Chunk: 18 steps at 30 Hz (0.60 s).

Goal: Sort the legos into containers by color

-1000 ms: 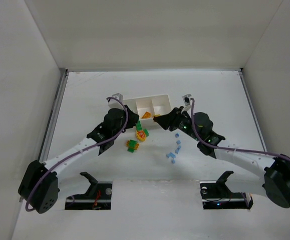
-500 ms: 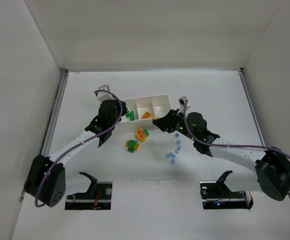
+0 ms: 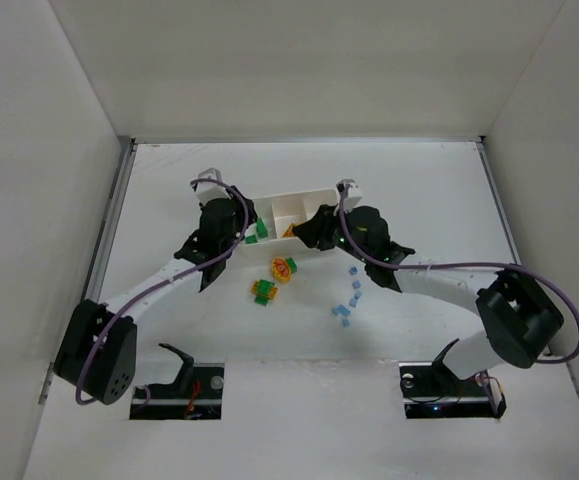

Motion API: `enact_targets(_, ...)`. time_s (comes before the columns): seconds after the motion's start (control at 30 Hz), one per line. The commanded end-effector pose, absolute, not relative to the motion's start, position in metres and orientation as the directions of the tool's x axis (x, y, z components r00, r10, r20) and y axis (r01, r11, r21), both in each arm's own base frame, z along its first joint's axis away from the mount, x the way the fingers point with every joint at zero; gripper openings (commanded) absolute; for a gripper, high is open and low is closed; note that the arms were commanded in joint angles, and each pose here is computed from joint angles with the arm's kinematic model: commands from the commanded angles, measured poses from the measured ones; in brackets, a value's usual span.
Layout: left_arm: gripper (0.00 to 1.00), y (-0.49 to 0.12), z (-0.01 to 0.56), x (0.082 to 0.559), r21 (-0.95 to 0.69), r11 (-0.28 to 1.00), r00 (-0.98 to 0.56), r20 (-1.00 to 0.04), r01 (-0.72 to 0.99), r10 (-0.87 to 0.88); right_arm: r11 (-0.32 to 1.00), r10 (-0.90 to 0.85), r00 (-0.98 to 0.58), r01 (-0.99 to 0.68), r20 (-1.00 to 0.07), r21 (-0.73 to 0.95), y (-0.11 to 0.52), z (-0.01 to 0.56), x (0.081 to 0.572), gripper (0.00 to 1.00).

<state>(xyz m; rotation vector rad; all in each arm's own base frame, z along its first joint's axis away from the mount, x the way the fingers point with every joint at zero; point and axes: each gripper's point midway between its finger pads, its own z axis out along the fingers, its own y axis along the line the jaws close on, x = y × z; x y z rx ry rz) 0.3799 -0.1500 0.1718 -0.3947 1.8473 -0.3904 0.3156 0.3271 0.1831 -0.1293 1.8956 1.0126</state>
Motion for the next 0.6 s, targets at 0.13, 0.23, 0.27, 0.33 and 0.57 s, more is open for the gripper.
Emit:
enact_targets(0.13,0.40,-0.146,0.190,0.340,-0.501,0.865,-0.240,-0.838,-0.019,-0.491,0.729,0.279,-0.490,-0.452,-0.826,0.514,0.339,0.184,0.354,0.28)
enact_targets(0.23,0.39,-0.140,0.175,0.318,-0.490,0.871,-0.280,-0.833,-0.027,-0.477,0.751,0.263,-0.487,-0.439,-0.833,0.493,0.342,0.178,0.364,0.29)
enact_targets(0.27,0.39,-0.139,0.170,0.312,-0.486,0.873,-0.294,-0.831,-0.030,-0.473,0.756,0.263,-0.487,-0.432,-0.833,0.492,0.343,0.177,0.368,0.29)
enact_targets(0.33,0.39,-0.135,0.163,0.299,-0.486,0.873,-0.313,-0.825,-0.034,-0.472,0.761,0.269,-0.487,-0.421,-0.831,0.493,0.344,0.176,0.375,0.31)
enact_targets(0.57,0.39,-0.116,0.150,0.273,-0.470,0.879,-0.321,-0.823,-0.077,-0.468,0.780,0.294,-0.450,-0.398,-0.843,0.484,0.341,0.187,0.384,0.64)
